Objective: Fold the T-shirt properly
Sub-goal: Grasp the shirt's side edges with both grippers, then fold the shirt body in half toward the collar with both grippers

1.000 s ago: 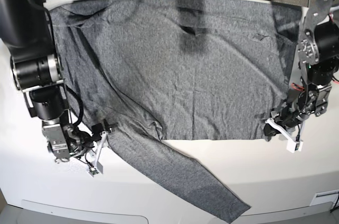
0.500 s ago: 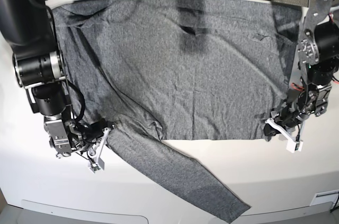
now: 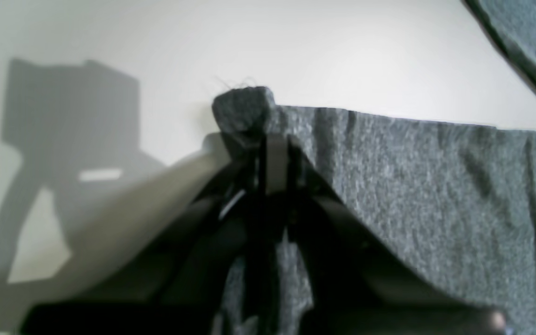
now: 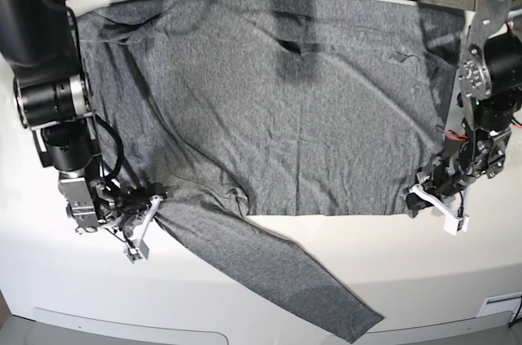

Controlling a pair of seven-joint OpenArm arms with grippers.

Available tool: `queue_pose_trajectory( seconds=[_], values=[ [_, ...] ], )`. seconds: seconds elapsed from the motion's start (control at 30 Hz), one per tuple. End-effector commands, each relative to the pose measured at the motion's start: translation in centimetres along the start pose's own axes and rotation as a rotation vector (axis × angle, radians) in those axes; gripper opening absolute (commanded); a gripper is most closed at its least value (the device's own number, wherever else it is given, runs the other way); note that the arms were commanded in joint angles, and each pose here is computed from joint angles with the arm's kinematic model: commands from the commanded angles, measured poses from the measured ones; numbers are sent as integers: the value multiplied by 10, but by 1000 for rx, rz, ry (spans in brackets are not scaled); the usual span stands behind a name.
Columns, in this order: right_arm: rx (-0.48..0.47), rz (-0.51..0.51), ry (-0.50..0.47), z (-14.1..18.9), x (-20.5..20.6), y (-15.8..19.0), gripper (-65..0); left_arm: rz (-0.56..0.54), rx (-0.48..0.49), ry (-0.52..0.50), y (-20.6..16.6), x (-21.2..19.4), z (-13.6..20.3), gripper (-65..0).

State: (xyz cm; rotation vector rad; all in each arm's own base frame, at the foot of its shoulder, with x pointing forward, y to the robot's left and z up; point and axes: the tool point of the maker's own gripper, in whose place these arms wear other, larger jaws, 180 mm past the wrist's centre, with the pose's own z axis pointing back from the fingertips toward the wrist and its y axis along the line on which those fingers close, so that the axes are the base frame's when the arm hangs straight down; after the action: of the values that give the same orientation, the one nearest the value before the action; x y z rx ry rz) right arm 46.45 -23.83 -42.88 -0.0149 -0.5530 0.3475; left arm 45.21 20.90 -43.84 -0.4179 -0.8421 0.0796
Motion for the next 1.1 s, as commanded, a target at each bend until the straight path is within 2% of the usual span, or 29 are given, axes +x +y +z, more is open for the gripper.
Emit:
queue_pose_trajectory(
  seconds=[0.0, 0.03, 0.13, 0.27, 0.5, 0.7, 0.8, 0.9, 1.07],
  values=[
    [-31, 1, -51, 12, 24, -17, -650, -14, 5, -25, 2, 19, 2, -650],
    [-34, 6, -58, 14, 26, -20, -650, -14, 4, -21, 2, 19, 2, -650],
    [51, 50, -68, 21, 30, -12, -650, 1, -31, 6, -2, 15, 4, -650],
    [111, -5, -98, 34, 38, -14, -650, 81, -44, -19, 3, 26, 11, -650],
    [139, -53, -176, 56, 48, -31, -650, 40, -61, -6, -3, 47, 17, -650],
    [187, -20, -226, 79, 54, -22, -650, 42, -97, -42, -13, 68, 25, -650],
    [221, 26, -244, 93, 48, -10, -650, 36, -112, -52, -16, 68, 30, -650],
    [202, 88, -208, 99, 31, -4, -650, 32, -134, -64, -20, 61, 39, -650],
    [204, 43, -226, 108, 4, -1, -650, -12, -173, -82, -27, 46, 70, -650]
  ],
)
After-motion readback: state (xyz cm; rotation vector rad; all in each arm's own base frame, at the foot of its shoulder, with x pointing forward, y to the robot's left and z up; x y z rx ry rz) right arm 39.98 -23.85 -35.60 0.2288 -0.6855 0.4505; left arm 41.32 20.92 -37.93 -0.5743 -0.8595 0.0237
